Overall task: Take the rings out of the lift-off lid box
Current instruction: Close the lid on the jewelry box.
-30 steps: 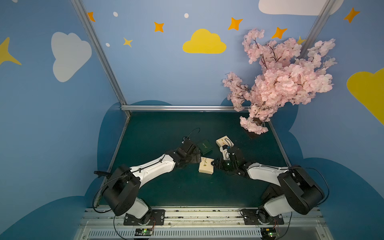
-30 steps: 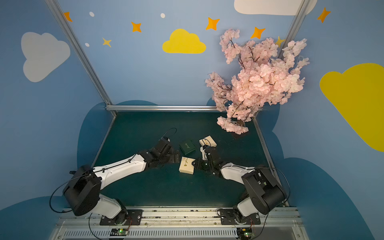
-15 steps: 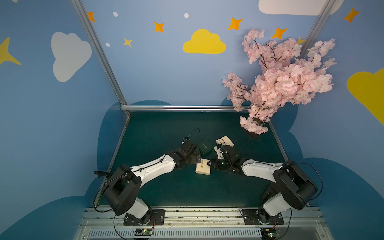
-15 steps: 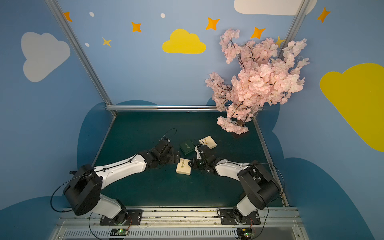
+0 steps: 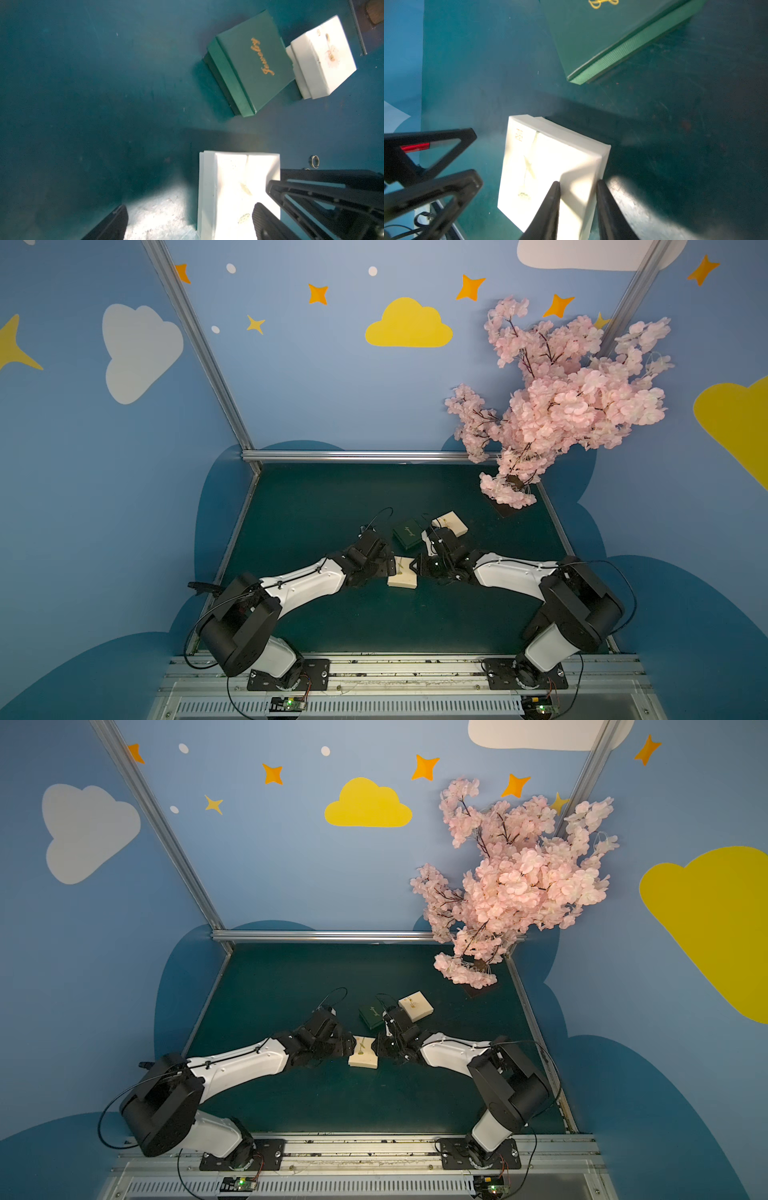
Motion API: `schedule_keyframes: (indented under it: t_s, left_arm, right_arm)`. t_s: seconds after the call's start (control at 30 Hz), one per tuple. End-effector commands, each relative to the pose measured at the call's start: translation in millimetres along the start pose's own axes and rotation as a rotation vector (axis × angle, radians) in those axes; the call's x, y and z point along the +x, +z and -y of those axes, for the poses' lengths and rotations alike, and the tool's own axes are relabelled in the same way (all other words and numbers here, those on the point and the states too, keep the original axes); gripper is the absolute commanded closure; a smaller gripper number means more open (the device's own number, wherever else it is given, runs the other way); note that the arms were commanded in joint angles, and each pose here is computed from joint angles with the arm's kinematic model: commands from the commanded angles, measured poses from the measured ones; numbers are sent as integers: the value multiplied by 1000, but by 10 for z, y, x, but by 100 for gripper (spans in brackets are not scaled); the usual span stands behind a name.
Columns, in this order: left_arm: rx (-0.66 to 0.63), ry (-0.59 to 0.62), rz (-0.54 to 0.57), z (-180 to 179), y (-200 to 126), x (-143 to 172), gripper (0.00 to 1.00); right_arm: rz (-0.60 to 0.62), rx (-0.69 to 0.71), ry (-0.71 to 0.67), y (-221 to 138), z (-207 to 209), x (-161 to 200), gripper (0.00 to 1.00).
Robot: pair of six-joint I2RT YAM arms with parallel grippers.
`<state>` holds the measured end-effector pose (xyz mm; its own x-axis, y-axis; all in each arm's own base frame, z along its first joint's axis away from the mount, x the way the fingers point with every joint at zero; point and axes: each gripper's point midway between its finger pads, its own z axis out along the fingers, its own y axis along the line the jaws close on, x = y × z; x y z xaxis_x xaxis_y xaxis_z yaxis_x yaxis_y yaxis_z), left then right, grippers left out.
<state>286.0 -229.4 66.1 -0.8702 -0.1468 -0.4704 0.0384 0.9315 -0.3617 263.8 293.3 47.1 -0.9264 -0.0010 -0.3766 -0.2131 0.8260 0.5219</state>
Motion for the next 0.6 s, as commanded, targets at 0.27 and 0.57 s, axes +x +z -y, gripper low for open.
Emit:
schedule_keyframes:
  t_s: [0.27,0.57]
  left_arm:
    - [3,-9,-79,-31,188,212,10]
    - [28,1,-2,-60,-13,134,7]
  right_arm:
    - [-90,40,54,78,59,297,64]
    - [-98,42,73,17,-15,448,56]
